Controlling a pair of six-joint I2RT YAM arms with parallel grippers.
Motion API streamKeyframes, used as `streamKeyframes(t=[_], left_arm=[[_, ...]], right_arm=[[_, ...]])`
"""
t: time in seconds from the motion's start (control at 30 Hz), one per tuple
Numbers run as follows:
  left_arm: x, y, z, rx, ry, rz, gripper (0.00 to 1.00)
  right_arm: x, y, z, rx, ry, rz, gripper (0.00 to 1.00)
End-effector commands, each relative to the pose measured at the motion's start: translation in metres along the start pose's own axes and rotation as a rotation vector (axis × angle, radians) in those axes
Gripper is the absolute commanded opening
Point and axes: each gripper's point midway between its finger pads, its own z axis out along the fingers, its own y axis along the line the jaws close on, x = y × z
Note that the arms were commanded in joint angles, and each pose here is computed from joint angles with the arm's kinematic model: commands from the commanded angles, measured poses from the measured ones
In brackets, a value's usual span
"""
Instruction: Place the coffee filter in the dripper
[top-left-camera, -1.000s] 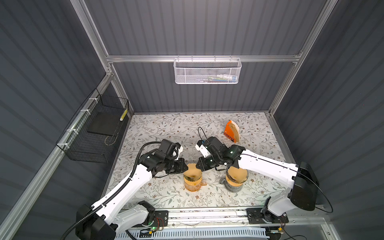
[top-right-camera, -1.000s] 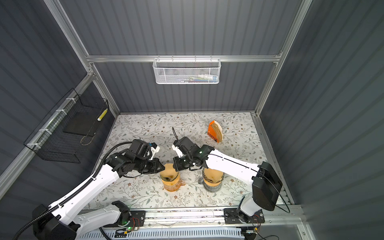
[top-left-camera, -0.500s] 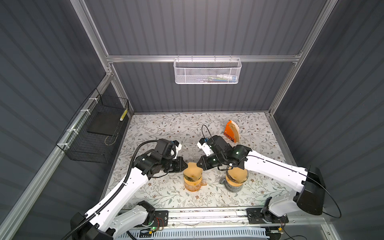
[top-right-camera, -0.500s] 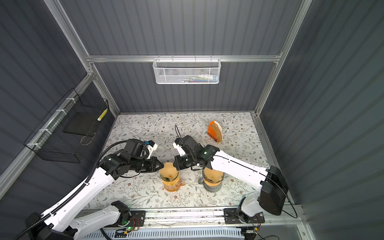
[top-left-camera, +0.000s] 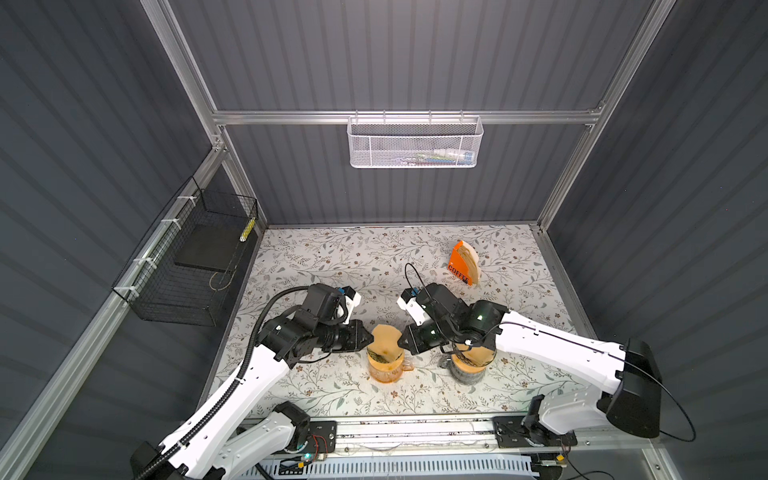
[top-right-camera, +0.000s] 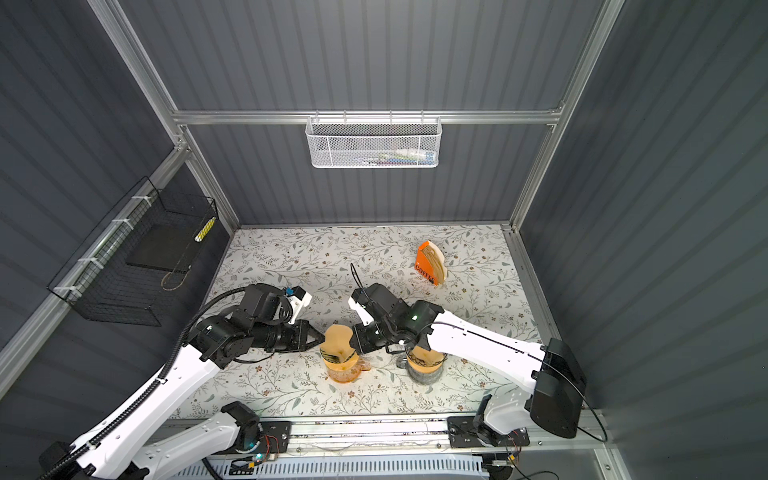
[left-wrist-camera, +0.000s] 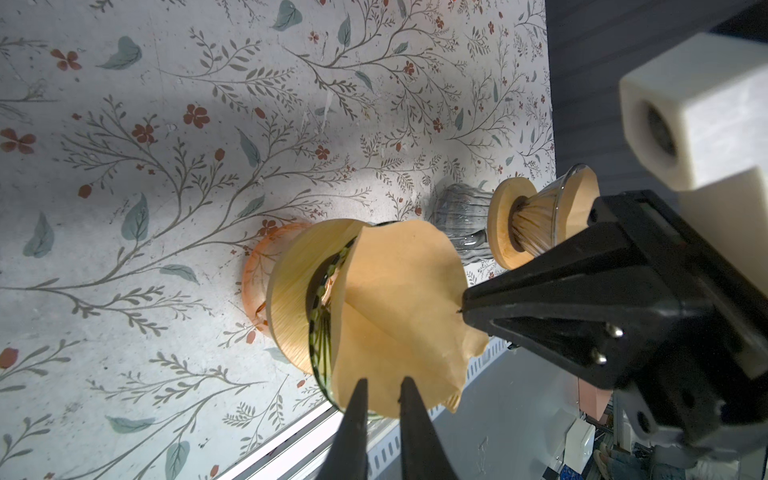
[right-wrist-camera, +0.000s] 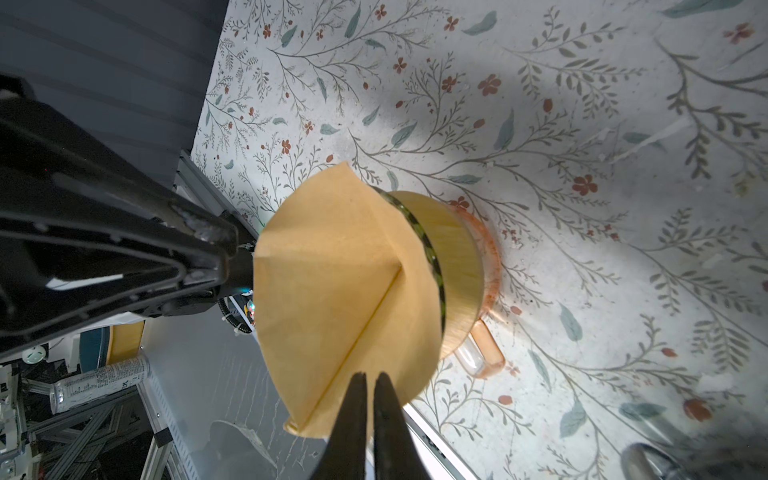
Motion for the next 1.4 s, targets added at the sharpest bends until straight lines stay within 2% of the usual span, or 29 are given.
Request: streamKeyframes(t=[0.0, 0.77, 1.37], left_arm=[[0.014, 0.006, 0.004, -0.003, 0.048, -0.024, 0.17], [0.019, 0.018, 0.012, -0.040, 0.062, -0.035, 0.17], [0.006, 0.008, 0.001, -0.032, 0.008, -0.021, 0.16]], right_arm=[[0.004, -0.005, 0.000, 0.026, -0.002, 0.015, 0.10], [0.009, -0.018, 0.015, 0.073, 0.031, 0.018, 0.10], [-0.003, -0.003, -0.001, 0.042, -0.012, -0.004, 0.10]])
